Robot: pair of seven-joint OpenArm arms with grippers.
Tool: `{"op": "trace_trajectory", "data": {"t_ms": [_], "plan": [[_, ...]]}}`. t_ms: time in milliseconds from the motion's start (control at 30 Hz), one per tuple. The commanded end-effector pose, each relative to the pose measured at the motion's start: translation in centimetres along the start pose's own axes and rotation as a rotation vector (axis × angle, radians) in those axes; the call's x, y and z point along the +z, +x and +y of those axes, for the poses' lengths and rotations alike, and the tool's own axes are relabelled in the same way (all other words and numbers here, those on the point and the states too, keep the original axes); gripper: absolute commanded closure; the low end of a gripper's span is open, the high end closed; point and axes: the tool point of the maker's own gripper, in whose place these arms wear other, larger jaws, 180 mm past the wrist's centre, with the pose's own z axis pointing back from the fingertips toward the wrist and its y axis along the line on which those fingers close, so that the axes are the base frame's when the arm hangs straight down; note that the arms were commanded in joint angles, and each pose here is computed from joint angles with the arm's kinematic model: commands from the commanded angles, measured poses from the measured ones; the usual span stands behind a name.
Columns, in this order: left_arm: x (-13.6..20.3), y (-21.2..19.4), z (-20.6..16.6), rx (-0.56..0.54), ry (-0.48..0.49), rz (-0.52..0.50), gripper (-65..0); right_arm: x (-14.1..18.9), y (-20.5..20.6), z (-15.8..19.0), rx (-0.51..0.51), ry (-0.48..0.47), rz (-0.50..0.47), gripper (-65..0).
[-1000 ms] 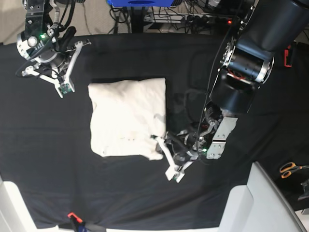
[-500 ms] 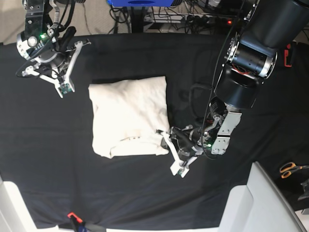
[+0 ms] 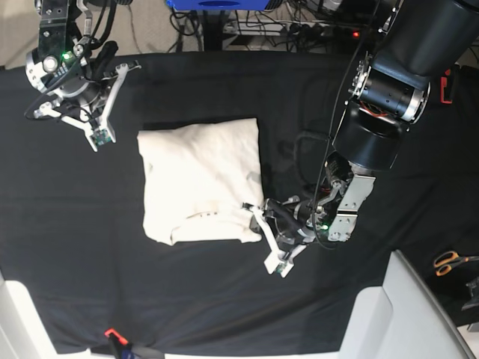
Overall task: Fold the T-shirt properly
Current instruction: 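Move both grippers to the shirt's opposite edge corners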
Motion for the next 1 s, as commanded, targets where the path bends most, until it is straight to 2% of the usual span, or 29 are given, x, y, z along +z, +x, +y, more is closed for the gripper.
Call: {"op": "trace_trajectory", "data": {"t_ms": [0,133,300,367,467,533,600,633,667,733,833,967], "plan": [[0.6,3.1,0.2,-0.02,0.003,-0.07,-10.0,0.4,0.6,-0.3,0.004,-0.013,-0.025,0.0],[1.1,4.6,-0.6,-0.045,-0.007,-0.11,-25.7,0.4,0.6,-0.3,0.005,-0.012,-0.026,0.0],[2.2,7.1,-0.4,-0.081,0.0,-0.166,-41.1,0.4,0.6,-0.3,0.005,-0.012,-0.026,0.0],[2.6,8.3,-0.8,-0.093,-0.005,-0.19,-43.4,0.4,0.6,-0.3,0.005,-0.012,-0.026,0.0],[4.7,10.7,-0.7,-0.12,0.001,-0.262,-43.4,0.4,0.6,-0.3,0.005,-0.012,-0.026,0.0],[5.9,10.3,-1.1,-0.11,0.0,-0.249,-43.1,0.4,0.6,-0.3,0.005,-0.012,-0.026,0.0],[7.5,10.0,-2.1,-0.115,-0.005,-0.25,-39.7,0.4,0.7,-0.3,0.004,-0.012,-0.027,0.0],[7.9,9.1,-3.2,-0.123,-0.016,-0.25,-33.4,0.4,0.7,-0.3,0.004,-0.012,-0.028,0.0],[8.3,8.5,-3.9,-0.126,-0.025,-0.264,-25.0,0.4,0.8,-0.4,0.004,-0.013,-0.03,0.0],[8.7,6.5,-5.5,-0.132,-0.048,-0.266,-1.6,0.4,0.8,-0.4,0.004,-0.014,-0.031,0.0],[8.7,3.3,-7.1,-0.113,-0.075,-0.253,0.0,0.4,1.2,-0.1,0.013,-0.008,-0.041,0.0],[8.2,-0.6,-8.5,-0.045,-0.114,-0.295,0.0,0.5,3.5,3.0,0.086,0.064,-0.128,0.0]]}}
